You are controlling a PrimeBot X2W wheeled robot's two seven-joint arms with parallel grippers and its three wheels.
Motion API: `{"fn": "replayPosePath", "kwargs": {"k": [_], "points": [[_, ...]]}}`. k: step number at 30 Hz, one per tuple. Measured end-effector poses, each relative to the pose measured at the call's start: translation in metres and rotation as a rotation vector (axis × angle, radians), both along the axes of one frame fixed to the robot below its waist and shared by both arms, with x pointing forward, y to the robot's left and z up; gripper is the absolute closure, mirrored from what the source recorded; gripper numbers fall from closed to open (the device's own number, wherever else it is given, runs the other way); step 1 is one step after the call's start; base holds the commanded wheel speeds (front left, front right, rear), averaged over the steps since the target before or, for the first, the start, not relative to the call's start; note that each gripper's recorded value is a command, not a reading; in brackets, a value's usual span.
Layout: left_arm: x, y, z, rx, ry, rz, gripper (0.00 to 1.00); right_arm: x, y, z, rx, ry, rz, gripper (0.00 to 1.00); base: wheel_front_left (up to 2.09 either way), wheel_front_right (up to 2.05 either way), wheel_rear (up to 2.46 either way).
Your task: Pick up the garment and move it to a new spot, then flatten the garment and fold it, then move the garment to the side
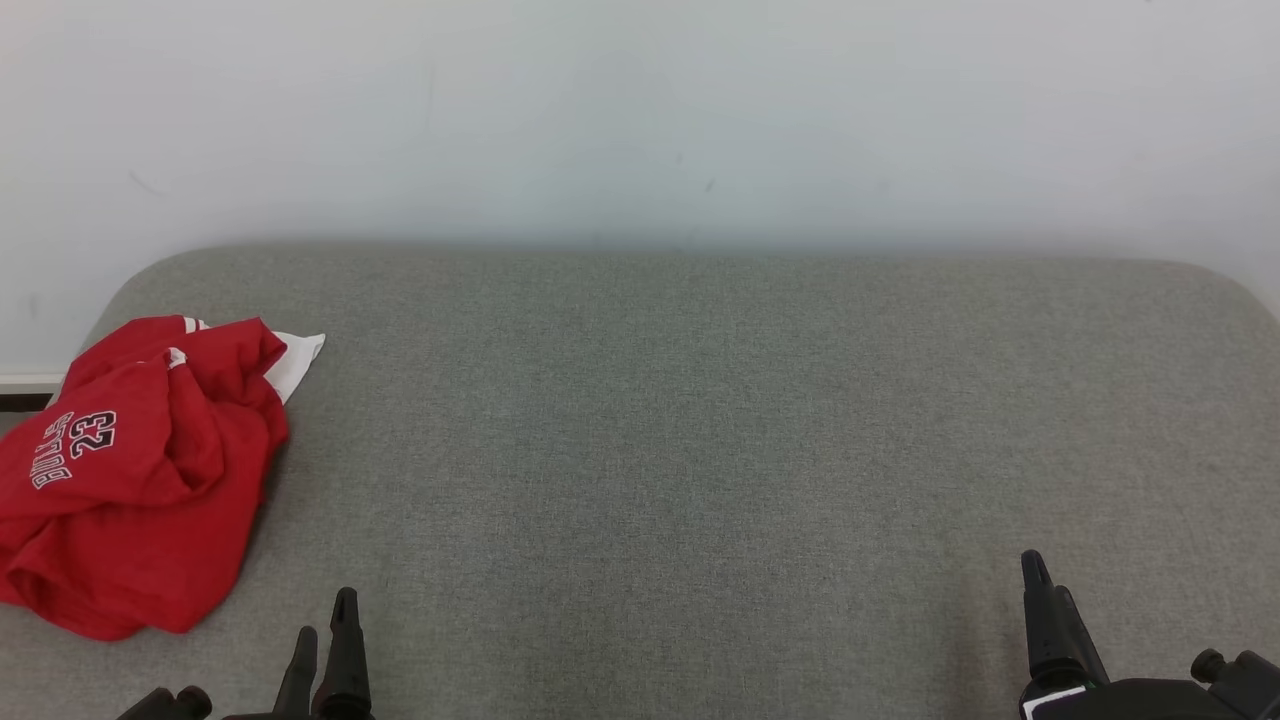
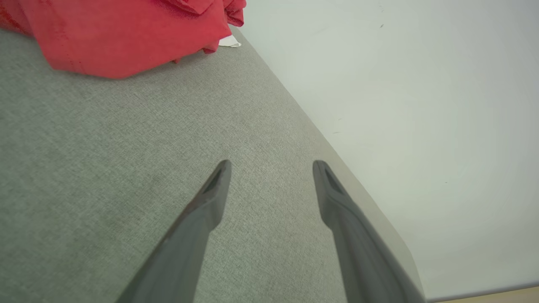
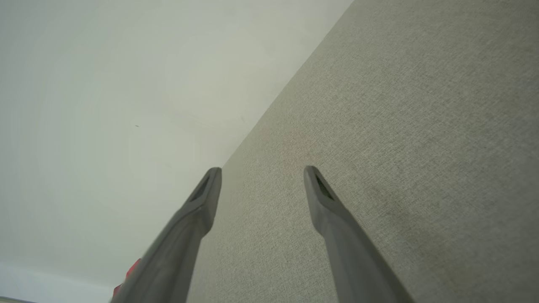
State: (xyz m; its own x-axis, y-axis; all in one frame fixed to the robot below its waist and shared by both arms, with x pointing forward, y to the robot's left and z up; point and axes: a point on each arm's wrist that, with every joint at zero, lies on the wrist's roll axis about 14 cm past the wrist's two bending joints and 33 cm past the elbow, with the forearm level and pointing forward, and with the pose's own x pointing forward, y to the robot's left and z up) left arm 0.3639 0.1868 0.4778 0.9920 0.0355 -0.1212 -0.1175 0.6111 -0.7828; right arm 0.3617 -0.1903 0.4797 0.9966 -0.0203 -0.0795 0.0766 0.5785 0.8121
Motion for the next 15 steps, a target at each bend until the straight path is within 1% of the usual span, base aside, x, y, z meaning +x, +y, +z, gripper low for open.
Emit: {"fn": "replayPosePath", "kwargs": {"k": [6, 13, 15], "points": [[-0.0008, 0.0003, 0.0016, 0.124, 0.002, -0.003, 0.0, -0.0015, 0.0006, -0.004, -0.099, 0.011, 0.01, 0.0, 0.0, 0.0, 0.0], [-0.0014, -0.0005, 0.0025, 0.245, 0.001, -0.011, 0.0, -0.0012, 0.0031, -0.0061, -0.186, 0.013, 0.024, 0.0, 0.0, 0.0, 0.0], [-0.0015, -0.001, 0.0033, 0.272, -0.003, -0.013, 0.0, -0.0013, 0.0034, -0.0068, -0.194, 0.013, 0.024, 0.0, 0.0, 0.0, 0.0]]}}
